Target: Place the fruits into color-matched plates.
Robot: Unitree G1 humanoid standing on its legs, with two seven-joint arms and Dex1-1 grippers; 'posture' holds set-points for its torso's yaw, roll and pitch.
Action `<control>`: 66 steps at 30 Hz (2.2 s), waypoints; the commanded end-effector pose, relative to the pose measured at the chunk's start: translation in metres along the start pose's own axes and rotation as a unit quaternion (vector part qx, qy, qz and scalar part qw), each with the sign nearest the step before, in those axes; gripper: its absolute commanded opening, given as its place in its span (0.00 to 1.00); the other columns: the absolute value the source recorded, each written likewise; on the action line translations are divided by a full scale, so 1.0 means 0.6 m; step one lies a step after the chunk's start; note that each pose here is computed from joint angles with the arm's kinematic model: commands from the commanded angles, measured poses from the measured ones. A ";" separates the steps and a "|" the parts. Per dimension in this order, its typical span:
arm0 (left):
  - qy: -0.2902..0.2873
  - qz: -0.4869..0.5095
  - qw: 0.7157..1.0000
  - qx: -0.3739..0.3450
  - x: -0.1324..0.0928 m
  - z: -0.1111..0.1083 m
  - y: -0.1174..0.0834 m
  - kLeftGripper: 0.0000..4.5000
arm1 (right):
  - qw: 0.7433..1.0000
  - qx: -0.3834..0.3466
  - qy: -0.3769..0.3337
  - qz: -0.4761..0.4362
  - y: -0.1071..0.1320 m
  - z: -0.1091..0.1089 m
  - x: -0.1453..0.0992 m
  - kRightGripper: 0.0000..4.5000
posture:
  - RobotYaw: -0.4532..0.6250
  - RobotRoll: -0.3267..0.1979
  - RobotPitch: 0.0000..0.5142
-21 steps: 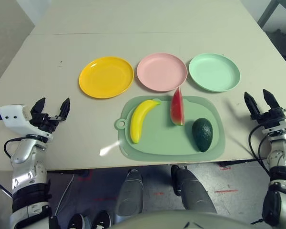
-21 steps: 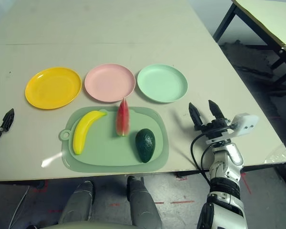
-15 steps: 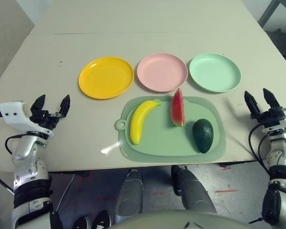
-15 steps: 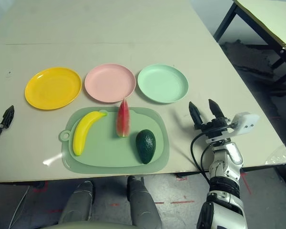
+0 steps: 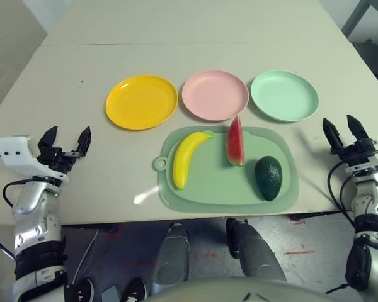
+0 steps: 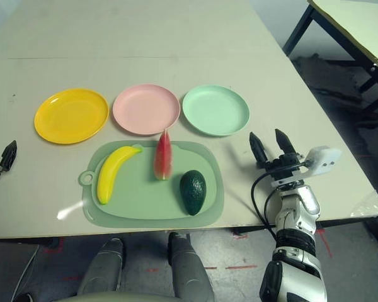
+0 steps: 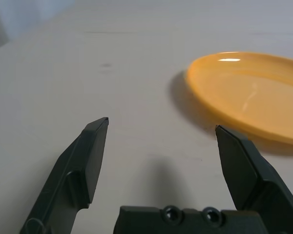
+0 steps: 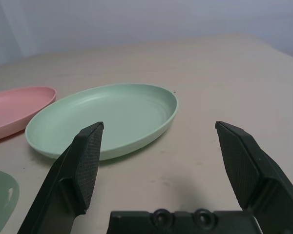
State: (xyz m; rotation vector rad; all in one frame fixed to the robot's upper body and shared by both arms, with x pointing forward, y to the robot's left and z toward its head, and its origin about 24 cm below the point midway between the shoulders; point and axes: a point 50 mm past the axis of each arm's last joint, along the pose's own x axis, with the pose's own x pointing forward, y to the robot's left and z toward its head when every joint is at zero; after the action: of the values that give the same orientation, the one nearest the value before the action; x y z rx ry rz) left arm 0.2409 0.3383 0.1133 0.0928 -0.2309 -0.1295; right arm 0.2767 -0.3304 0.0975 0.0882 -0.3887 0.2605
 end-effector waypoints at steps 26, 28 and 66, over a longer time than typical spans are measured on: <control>0.056 -0.630 0.772 0.061 0.019 0.114 -0.143 0.99 | 0.550 -0.473 0.253 0.641 0.219 0.228 0.175 1.00 | 0.36 0.62 0.39; 0.059 -0.629 0.772 0.066 0.018 0.114 -0.141 0.99 | 0.511 -0.492 0.227 0.667 0.239 0.233 0.177 1.00 | 0.36 0.62 0.39; 0.083 -0.644 0.753 0.108 0.034 0.092 -0.151 0.99 | 0.327 -0.474 0.141 0.805 0.322 0.157 0.171 1.00 | 0.39 0.62 0.41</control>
State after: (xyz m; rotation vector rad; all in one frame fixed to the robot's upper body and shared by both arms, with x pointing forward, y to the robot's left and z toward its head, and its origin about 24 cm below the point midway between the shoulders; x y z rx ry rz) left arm 0.2373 0.2413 0.1638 0.4764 0.0226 -1.4756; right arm 0.2837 -0.1346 0.2350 -1.6840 -0.0724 1.9743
